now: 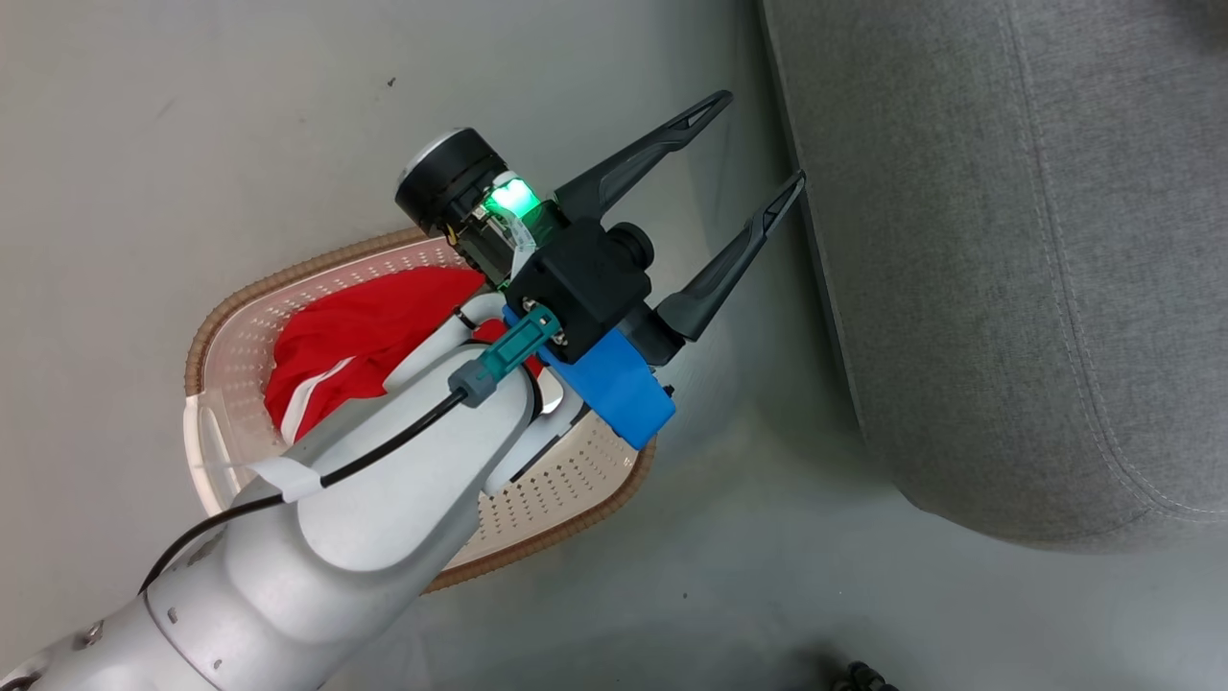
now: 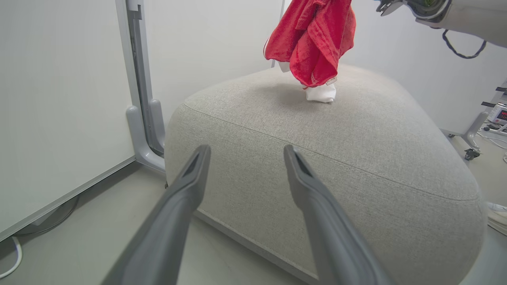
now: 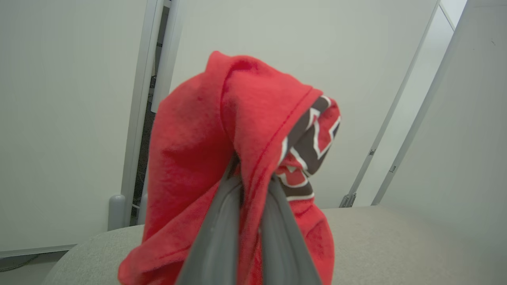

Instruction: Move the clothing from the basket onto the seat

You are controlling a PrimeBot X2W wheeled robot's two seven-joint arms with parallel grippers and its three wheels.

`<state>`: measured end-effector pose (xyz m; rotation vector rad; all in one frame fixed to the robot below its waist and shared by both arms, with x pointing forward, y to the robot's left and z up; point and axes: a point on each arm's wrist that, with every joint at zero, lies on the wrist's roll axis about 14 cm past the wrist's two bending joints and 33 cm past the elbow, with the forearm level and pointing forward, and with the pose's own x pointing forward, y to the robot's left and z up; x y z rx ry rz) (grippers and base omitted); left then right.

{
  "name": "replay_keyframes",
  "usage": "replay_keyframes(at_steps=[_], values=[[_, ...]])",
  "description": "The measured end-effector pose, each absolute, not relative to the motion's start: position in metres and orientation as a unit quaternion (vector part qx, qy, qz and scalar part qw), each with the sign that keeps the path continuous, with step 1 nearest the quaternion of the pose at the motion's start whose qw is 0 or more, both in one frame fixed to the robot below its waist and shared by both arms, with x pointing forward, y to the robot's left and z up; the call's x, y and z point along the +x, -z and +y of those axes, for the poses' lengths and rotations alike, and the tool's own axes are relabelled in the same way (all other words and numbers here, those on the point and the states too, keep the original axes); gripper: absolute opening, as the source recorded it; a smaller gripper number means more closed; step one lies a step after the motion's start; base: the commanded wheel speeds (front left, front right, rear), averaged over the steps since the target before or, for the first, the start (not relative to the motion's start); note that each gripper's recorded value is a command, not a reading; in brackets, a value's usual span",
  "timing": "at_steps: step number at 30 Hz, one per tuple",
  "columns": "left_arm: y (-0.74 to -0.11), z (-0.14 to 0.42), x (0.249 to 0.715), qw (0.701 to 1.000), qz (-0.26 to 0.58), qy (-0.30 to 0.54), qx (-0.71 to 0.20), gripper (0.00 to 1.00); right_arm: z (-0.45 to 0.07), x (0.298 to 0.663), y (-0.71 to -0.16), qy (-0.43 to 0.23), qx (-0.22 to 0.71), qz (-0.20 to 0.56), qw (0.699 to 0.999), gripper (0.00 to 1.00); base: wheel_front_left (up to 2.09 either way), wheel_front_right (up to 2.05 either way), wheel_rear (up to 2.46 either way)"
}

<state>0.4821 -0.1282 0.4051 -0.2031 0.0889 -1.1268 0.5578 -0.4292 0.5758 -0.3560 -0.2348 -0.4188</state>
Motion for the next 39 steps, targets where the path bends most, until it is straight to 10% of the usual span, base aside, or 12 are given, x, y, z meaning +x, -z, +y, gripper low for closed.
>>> replay_keyframes(at_steps=[17, 18, 19, 20, 39], values=[[-0.403, -0.119, 0.485, 0.846, 0.042, 0.523, -0.091, 1.00, -0.421, 0.536, -0.421, 0.212, -0.076, 0.082, 0.971, 0.00, 0.00, 0.00, 0.00], [-0.403, -0.119, 0.485, 0.846, 0.042, 0.523, -0.091, 1.00, -0.420, 0.536, -0.421, 0.211, -0.074, 0.082, 0.971, 0.34, 0.00, 0.00, 0.00], [-0.404, -0.118, 0.485, 0.847, 0.042, 0.522, -0.090, 1.00, -0.419, 0.537, -0.423, 0.208, -0.075, 0.080, 0.972, 0.96, 0.00, 0.00, 0.00], [-0.405, -0.118, 0.485, 0.848, 0.041, 0.522, -0.089, 1.00, -0.417, 0.537, -0.426, 0.205, -0.077, 0.078, 0.973, 1.00, 0.00, 0.00, 0.00], [-0.468, -0.093, 0.467, 0.879, 0.009, 0.468, -0.091, 1.00, -0.375, 0.458, -0.489, 0.178, -0.092, 0.000, 0.980, 1.00, 0.00, 0.00, 0.00]])
